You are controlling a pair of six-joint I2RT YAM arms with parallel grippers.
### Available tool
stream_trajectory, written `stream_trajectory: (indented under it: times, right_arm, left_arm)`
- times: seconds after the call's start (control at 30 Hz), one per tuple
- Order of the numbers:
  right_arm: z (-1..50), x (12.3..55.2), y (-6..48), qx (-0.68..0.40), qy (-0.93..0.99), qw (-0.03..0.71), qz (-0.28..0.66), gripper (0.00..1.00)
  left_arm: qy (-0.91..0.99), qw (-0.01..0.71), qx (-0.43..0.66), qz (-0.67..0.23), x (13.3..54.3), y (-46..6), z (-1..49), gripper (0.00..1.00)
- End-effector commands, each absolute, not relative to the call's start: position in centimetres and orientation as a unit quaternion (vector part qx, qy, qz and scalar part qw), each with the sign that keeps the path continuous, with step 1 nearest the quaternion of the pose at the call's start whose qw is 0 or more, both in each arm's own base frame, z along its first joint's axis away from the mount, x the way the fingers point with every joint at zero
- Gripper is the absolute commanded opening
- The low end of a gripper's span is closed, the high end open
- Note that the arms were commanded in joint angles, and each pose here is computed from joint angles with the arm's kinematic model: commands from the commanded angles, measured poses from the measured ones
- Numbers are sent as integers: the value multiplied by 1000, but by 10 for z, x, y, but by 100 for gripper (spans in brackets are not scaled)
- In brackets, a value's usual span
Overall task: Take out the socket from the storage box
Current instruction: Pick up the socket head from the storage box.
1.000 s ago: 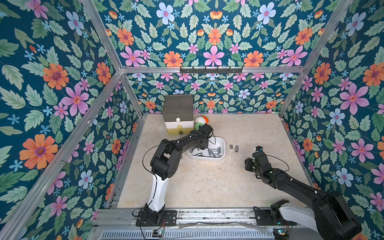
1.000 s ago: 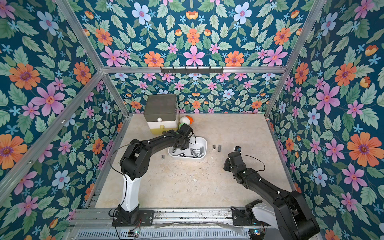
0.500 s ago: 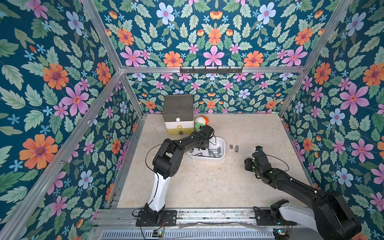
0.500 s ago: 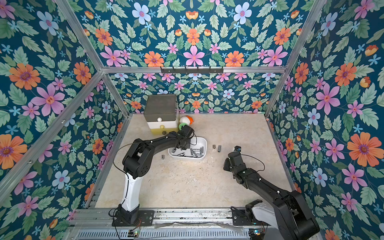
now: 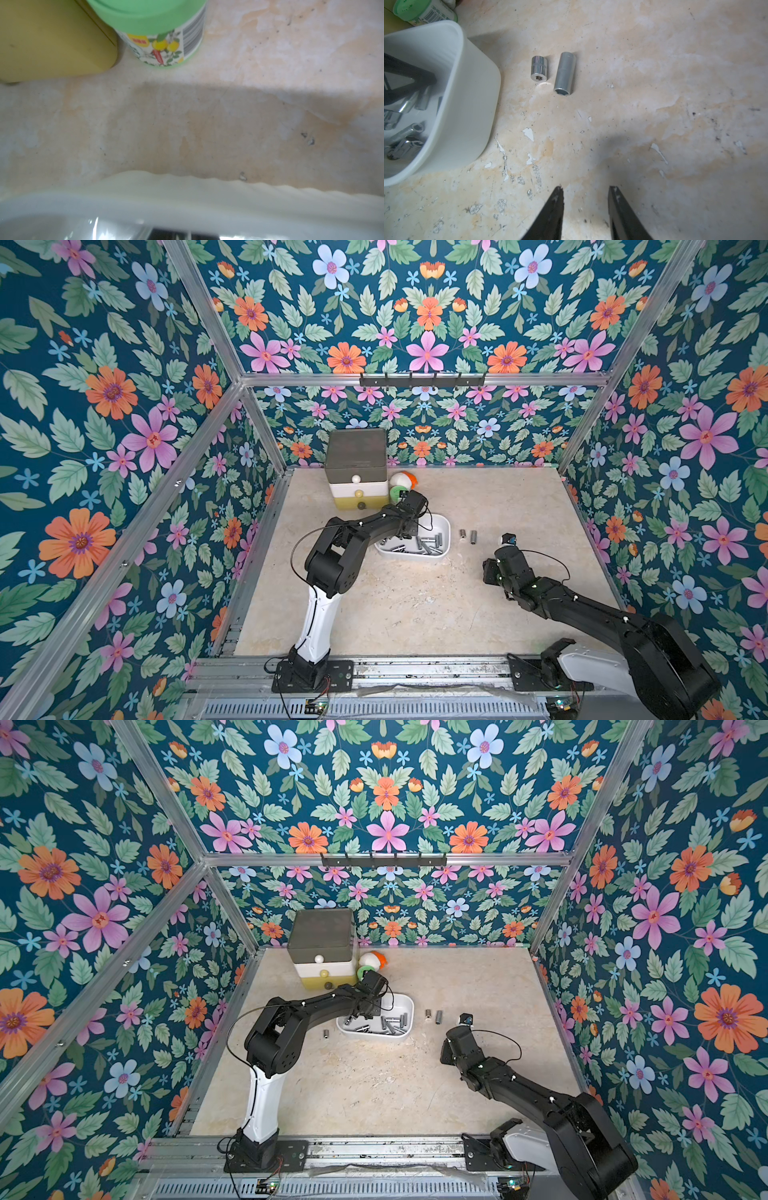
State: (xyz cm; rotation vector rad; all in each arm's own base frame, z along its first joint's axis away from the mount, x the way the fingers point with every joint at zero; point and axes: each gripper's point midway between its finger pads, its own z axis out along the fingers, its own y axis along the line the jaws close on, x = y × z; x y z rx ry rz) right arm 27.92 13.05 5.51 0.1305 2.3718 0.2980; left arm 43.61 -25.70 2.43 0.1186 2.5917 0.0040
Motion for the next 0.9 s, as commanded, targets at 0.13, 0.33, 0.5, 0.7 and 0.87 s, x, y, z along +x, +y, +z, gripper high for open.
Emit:
stream_trajectory:
  times: [0.13,0.33,0.5,0.7,0.87]
  right_arm:
    - [66,285,129,52,911,394,111,41]
    - [69,284,129,52,908,400,117,41]
    - [68,284,129,52,908,400,117,41]
    - [69,283,128,53,907,402,116,40]
    - [70,283,127,55,905,404,117,41]
  left_arm:
    - [972,226,54,-17,415,-257,26,0]
    - [965,254,53,-38,419,-261,61,0]
    - [959,275,51,-55,415,-260,92,0]
    - [947,311,44,-62,404,-247,138,0]
    - [940,336,34,-51,388,-223,168,0]
